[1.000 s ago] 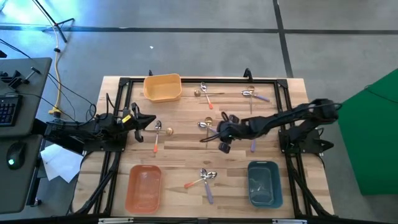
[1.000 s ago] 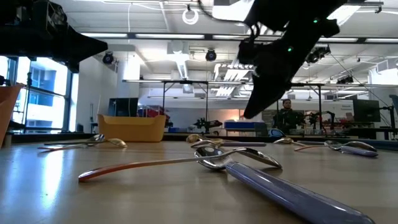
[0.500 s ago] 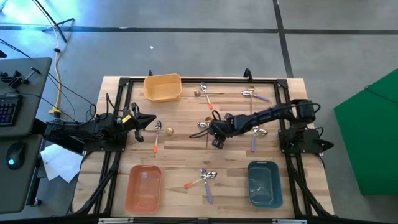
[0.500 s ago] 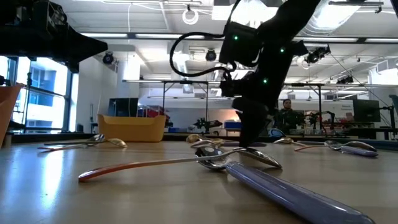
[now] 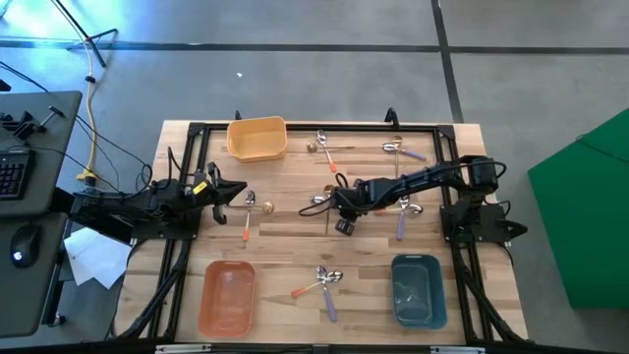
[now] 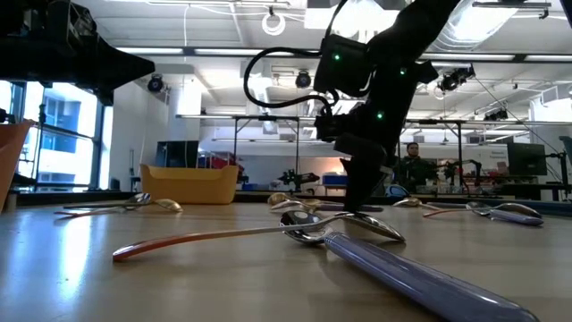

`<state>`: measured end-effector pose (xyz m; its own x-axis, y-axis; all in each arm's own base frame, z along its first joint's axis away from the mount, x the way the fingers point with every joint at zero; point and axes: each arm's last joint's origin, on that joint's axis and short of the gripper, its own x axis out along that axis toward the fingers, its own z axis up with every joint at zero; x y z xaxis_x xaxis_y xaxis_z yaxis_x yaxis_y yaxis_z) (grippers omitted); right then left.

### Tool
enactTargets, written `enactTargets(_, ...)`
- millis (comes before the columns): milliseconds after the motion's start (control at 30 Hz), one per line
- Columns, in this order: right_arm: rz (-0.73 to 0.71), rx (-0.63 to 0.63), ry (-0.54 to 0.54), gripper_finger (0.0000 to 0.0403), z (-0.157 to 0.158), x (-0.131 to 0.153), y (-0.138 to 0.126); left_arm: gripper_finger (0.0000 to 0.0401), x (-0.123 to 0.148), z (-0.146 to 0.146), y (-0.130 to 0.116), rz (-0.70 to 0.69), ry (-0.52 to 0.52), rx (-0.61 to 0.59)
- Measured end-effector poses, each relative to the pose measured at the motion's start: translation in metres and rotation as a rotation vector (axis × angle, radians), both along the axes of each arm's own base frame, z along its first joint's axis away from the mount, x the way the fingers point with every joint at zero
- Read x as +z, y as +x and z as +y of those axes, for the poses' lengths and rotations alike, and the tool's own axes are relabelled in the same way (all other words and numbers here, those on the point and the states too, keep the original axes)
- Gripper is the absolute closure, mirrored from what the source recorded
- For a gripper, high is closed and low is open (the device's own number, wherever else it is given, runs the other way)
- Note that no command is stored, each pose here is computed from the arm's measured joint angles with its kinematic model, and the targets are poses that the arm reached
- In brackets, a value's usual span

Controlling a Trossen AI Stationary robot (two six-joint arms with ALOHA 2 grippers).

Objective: Sort silverware by color (type)
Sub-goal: Put the purple spoon into the yellow bin

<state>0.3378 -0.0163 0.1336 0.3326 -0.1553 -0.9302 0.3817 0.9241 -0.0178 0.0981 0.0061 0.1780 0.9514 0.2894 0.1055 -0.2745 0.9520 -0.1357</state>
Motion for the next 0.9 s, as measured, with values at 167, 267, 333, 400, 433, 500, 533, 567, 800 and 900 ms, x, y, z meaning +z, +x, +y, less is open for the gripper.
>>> enactTargets(167, 0.004, 0.01, 0.022, 0.0357, 0.002, 0.009, -0.004, 0.0392, -0.001, 0.0, 0.0, 0.005, -0.002, -0.002)
enactTargets(267, -0.028, 0.022, 0.016, 0.0357, 0.009, 0.027, -0.003, 0.0392, -0.002, 0.0, 0.0, 0.016, -0.002, -0.003)
enactTargets(333, -0.045, 0.041, 0.007, 0.0357, 0.016, 0.038, -0.005, 0.0392, -0.002, 0.0, 0.0, 0.022, -0.001, -0.003)
enactTargets(400, -0.069, 0.06, -0.002, 0.0357, 0.023, 0.051, -0.006, 0.0392, -0.002, 0.0, 0.0, 0.025, -0.001, -0.003)
enactTargets(433, -0.088, 0.068, -0.009, 0.0357, 0.026, 0.059, -0.007, 0.0392, -0.003, 0.0, 0.0, 0.026, -0.001, -0.003)
enactTargets(500, -0.124, 0.076, -0.035, 0.0357, 0.032, 0.074, -0.008, 0.0392, -0.003, 0.0, 0.0, 0.026, -0.005, -0.003)
enactTargets(533, -0.125, 0.076, -0.052, 0.0357, 0.034, 0.08, -0.01, 0.0392, -0.003, 0.0, 0.0, 0.025, -0.009, -0.003)
enactTargets(567, -0.114, 0.074, -0.071, 0.0357, 0.035, 0.085, -0.012, 0.0392, -0.003, 0.0, 0.0, 0.025, -0.009, -0.003)
enactTargets(800, -0.127, 0.121, -0.157, 0.0357, 0.036, 0.125, -0.005, 0.0392, -0.004, 0.0, 0.0, 0.031, -0.022, -0.003)
enactTargets(900, -0.185, 0.168, -0.212, 0.0357, 0.022, 0.145, 0.006, 0.0392, -0.007, 0.0, 0.001, 0.059, -0.033, -0.003)
